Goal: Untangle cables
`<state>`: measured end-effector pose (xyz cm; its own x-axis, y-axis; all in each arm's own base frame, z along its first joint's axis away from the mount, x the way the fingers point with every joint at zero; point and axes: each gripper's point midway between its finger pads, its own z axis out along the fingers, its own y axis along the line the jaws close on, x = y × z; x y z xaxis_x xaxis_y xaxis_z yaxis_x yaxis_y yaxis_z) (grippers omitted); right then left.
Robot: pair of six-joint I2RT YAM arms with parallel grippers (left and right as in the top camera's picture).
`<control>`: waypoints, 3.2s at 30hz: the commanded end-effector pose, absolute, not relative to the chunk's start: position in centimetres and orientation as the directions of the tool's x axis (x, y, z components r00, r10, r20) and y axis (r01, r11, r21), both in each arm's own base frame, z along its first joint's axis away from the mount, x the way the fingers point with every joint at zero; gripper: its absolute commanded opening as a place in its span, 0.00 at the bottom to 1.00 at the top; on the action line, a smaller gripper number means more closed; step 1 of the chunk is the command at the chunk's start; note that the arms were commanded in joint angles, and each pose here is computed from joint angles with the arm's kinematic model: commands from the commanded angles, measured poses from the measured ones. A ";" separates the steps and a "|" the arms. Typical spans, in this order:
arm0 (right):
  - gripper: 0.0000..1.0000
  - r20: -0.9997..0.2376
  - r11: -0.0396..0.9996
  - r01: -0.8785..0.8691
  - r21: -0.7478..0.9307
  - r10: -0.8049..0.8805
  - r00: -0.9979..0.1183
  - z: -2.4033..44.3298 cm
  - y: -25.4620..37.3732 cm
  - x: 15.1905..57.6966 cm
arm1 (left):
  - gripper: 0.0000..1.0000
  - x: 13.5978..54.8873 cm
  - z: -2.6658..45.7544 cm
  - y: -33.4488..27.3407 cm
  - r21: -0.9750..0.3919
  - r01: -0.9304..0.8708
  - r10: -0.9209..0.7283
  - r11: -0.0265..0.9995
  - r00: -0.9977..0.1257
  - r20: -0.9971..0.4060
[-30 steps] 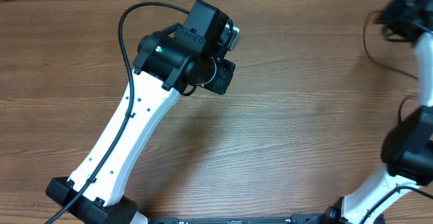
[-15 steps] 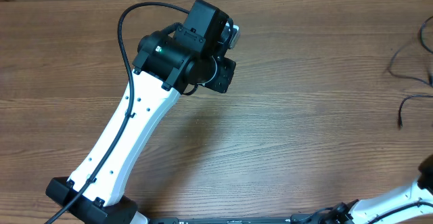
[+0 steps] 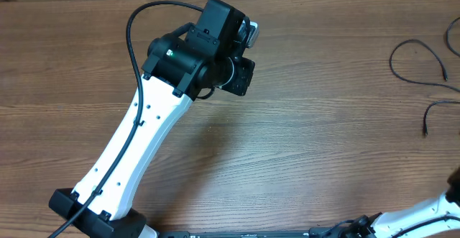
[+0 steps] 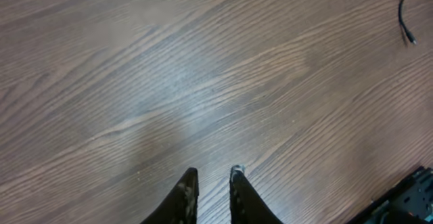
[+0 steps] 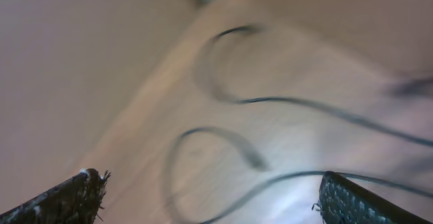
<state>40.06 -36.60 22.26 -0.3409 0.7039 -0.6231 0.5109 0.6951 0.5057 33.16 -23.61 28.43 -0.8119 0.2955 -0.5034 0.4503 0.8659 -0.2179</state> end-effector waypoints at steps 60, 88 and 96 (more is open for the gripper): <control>1.00 -0.766 0.986 0.052 0.161 0.158 -0.623 39.8 1.3 22.5 | 1.00 30.7 32.4 -4.1 -0.264 -0.169 -0.310 0.950 -0.637 -0.706; 1.00 -0.759 0.986 0.054 0.160 0.158 -0.632 39.6 1.3 22.9 | 1.00 29.2 45.5 -6.8 -0.275 0.220 -0.221 0.936 -0.241 -0.945; 1.00 -0.759 0.986 0.054 0.160 0.157 -0.632 39.6 1.3 22.9 | 1.00 20.9 47.5 1.0 -0.211 -0.100 -0.216 0.972 -0.034 -0.976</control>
<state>22.86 1.41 39.60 -0.6345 0.1554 -0.7572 0.0481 0.9856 0.1620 23.13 -3.16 47.68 -0.1138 -0.2625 -0.9582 0.0979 0.9568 -0.2737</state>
